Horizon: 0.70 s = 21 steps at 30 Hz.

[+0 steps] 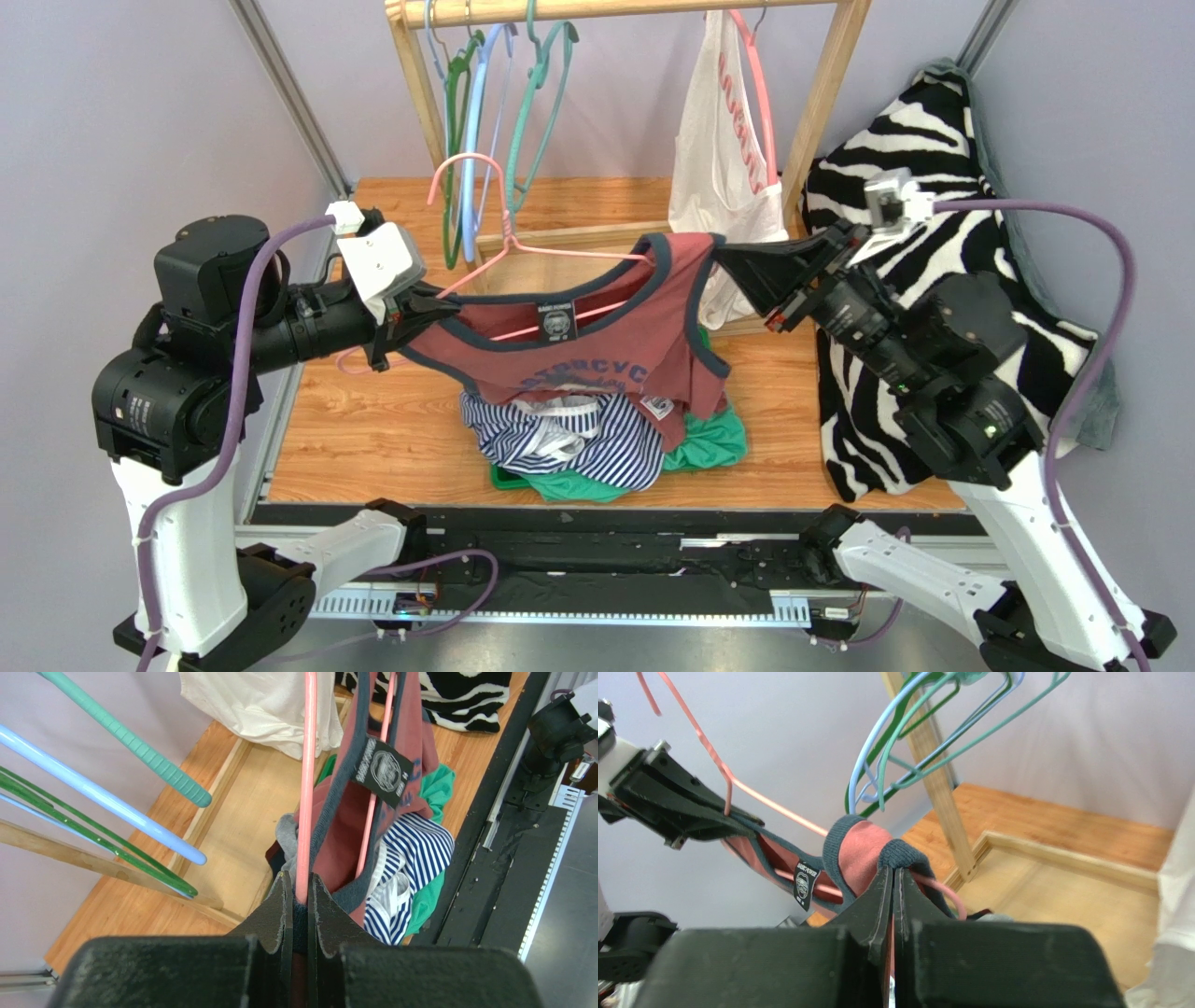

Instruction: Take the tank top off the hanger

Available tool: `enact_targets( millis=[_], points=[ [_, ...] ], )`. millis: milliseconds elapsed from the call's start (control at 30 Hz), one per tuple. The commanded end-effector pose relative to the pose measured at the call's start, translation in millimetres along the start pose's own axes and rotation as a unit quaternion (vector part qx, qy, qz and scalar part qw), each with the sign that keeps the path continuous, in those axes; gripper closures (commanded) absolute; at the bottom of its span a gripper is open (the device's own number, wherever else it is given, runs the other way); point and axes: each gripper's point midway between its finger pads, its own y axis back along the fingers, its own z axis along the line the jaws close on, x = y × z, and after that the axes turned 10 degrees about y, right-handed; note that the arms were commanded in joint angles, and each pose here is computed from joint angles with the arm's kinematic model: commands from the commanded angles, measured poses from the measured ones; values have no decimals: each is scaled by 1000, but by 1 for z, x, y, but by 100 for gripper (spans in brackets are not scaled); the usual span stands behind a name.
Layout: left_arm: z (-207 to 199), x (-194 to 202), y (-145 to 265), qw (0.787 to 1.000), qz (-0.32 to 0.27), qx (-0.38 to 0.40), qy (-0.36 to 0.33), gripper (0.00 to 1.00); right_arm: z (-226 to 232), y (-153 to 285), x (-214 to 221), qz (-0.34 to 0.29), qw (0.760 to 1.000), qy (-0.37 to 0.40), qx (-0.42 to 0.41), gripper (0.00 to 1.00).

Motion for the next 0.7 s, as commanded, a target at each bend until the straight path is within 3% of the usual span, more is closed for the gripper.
enact_targets(
  millis=[0,100,200,433,667],
  points=[
    [1,-9,2,1000,-18,-3,-18,100,-12,13,-43,-52,996,40,53,100],
    [1,-10,3,1000,-20,-5,-19,100,-25,9,-38,-44,994,55,80,100],
    [-1,-11,6,999,-23,-5,-24,100,-57,13,-35,-38,984,78,159,100],
    [-10,-16,15,999,-35,2,-35,100,-116,15,20,52,960,92,258,100],
    [-12,-26,16,998,-47,10,-44,100,-118,30,82,127,962,86,228,100]
  ],
)
